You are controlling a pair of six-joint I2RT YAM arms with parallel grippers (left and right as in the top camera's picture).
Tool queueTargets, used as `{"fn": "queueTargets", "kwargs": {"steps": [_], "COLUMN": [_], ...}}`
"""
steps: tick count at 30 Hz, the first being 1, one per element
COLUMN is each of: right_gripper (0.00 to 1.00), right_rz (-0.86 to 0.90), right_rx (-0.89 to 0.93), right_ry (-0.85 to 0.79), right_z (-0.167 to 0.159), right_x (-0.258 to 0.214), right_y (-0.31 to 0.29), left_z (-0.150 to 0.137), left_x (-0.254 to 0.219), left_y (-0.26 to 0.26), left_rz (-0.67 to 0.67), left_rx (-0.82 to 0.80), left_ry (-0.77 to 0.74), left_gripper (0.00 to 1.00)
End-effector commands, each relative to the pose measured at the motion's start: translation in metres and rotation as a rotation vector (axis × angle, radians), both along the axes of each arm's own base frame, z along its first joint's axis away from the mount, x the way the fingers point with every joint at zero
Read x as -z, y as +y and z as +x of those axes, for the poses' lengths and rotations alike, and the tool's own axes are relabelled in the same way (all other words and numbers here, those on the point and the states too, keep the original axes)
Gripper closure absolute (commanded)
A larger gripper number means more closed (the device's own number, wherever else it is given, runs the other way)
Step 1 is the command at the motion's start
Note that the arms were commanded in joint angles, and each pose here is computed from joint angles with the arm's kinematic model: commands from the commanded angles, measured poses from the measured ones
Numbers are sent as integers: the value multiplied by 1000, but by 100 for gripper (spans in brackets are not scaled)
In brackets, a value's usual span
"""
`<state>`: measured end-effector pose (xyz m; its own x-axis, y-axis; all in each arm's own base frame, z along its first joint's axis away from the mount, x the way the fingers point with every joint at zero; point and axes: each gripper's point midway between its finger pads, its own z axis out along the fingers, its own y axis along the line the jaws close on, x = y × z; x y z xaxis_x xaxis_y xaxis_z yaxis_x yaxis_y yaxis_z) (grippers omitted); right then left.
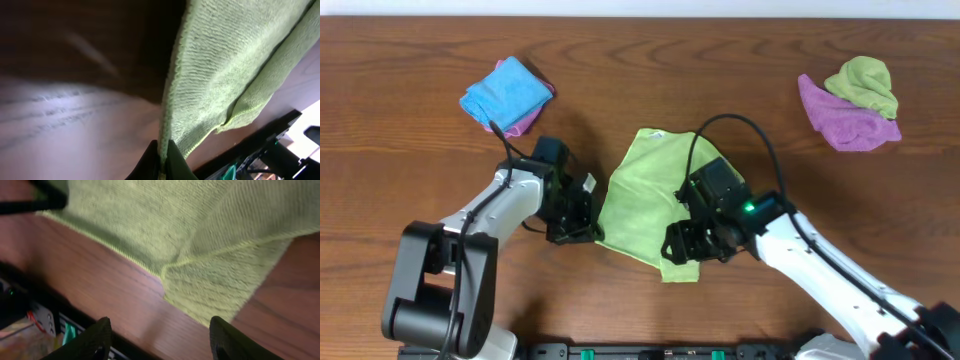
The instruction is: Fold the cloth
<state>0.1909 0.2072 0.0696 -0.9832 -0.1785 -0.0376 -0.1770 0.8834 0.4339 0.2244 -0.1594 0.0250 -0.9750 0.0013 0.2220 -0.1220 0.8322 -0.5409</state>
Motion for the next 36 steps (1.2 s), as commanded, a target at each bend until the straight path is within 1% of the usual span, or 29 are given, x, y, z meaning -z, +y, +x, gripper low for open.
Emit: {"fn": "queueTargets", "kwargs": {"steps": [1, 6, 13, 21, 23, 25, 27, 31, 36], "right_gripper": [37, 39, 40, 45, 48, 54, 64, 98, 99], "right_rz": [-49, -73, -81, -103, -113, -123, -134, -167, -229], "right_rx": [65, 87, 95, 113, 114, 115, 115, 123, 159], "right_ry": [59, 101, 113, 106, 110, 117, 124, 106, 92], "right_z": [-5, -6, 0, 5, 5, 5, 4, 6, 10], "right_x": [18, 37, 51, 61, 64, 67, 71, 73, 69], "right_y": [0, 3, 7, 6, 5, 4, 2, -4, -23], "left_z": [-4, -11, -21, -30, -32, -33, -33, -33, -33], "left_x": [-6, -7, -8, -9, -9, -9, -9, -9, -9], "left_y": [-6, -12, -16, -22, -23, -23, -23, -23, -23], "left_rz": [-19, -24, -18, -20, -19, -18, -18, -18, -17], "left_rx": [39, 63, 90, 122, 127, 128, 129, 129, 129], "left_ry": [-17, 0, 23, 41, 46, 50, 50, 50, 49], "left_gripper": [94, 94, 94, 94, 94, 94, 94, 94, 94]}}
